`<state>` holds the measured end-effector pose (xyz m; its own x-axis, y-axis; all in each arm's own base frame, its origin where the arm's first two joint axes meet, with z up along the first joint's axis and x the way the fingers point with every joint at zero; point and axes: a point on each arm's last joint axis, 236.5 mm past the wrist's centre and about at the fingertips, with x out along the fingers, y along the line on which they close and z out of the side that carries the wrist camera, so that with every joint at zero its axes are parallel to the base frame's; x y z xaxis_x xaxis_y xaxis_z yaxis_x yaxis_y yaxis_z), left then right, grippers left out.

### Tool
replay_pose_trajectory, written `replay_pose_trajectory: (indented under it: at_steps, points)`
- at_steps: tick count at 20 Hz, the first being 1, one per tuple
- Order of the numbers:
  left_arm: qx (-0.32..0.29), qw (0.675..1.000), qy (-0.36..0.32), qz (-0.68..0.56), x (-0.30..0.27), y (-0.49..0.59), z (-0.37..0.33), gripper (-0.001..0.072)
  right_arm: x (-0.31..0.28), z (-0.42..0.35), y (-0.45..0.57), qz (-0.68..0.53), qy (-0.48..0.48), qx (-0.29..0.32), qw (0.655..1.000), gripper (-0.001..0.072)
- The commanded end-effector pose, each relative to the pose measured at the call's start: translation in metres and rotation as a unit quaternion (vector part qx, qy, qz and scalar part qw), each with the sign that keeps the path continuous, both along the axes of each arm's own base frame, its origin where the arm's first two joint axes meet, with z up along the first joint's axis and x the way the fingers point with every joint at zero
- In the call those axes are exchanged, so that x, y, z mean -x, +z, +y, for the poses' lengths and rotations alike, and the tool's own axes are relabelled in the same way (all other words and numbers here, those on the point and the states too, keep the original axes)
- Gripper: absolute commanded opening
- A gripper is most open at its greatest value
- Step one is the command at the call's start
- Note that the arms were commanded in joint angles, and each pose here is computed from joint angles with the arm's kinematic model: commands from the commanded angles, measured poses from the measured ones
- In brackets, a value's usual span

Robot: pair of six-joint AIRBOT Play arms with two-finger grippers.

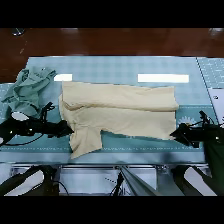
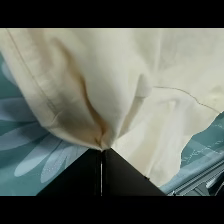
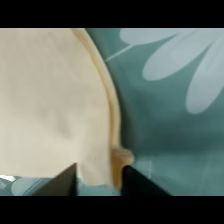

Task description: Fold the shirts.

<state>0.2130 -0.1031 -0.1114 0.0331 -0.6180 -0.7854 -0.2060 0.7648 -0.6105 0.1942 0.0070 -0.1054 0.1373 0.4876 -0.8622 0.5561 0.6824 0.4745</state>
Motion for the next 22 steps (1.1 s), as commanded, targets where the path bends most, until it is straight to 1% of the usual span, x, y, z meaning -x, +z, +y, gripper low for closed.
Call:
replay_pose_trajectory:
  at_steps: [1, 2, 6, 8, 10, 11, 14, 16, 18, 22]
  points:
    - [0.0, 1.0, 0.0, 0.0, 0.0, 0.0, 0.0, 0.0038, -0.028, 0.018, 0.012, -0.052, 0.003, -0.062, 0.997, 0.0016]
    - [0.0, 1.0, 0.0, 0.0, 0.0, 0.0, 0.0, 0.0038, -0.036, 0.021, 0.019, -0.067, 0.005, -0.072, 0.995, 0.0019]
    - [0.007, 1.0, -0.009, -0.021, -0.017, 0.017, 0.0, 0.0038, -0.052, 0.007, 0.041, -0.094, 0.037, -0.053, 0.993, 0.0017]
    - [0.021, 0.998, -0.009, -0.061, -0.048, 0.046, -0.002, 0.0038, -0.072, -0.005, 0.06, -0.122, 0.041, -0.036, 0.991, 0.0017]
    - [0.032, 0.993, 0.017, -0.109, -0.088, 0.08, -0.002, 0.0037, -0.094, -0.019, 0.082, -0.152, 0.037, -0.013, 0.988, 0.0016]
    - [0.031, 0.992, 0.029, -0.12, -0.106, 0.093, 0.001, 0.0037, -0.102, -0.024, 0.092, -0.163, 0.032, -0.007, 0.986, 0.0017]
    - [0.028, 0.988, 0.029, -0.151, -0.15, 0.118, 0.003, 0.0037, -0.13, -0.026, 0.116, -0.205, 0.043, 0.01, 0.978, 0.0017]
    - [0.031, 0.987, 0.042, -0.151, -0.179, 0.126, 0.005, 0.0037, -0.148, -0.02, 0.117, -0.207, 0.061, 0.008, 0.976, 0.0017]
    - [0.035, 0.987, 0.054, -0.15, -0.208, 0.132, 0.004, 0.0037, -0.17, -0.022, 0.112, -0.202, 0.051, 0.008, 0.978, 0.0017]
    - [0.053, 0.99, 0.037, -0.128, -0.244, 0.132, -0.012, 0.0037, -0.194, -0.032, 0.092, -0.181, 0.031, -0.007, 0.983, 0.0017]
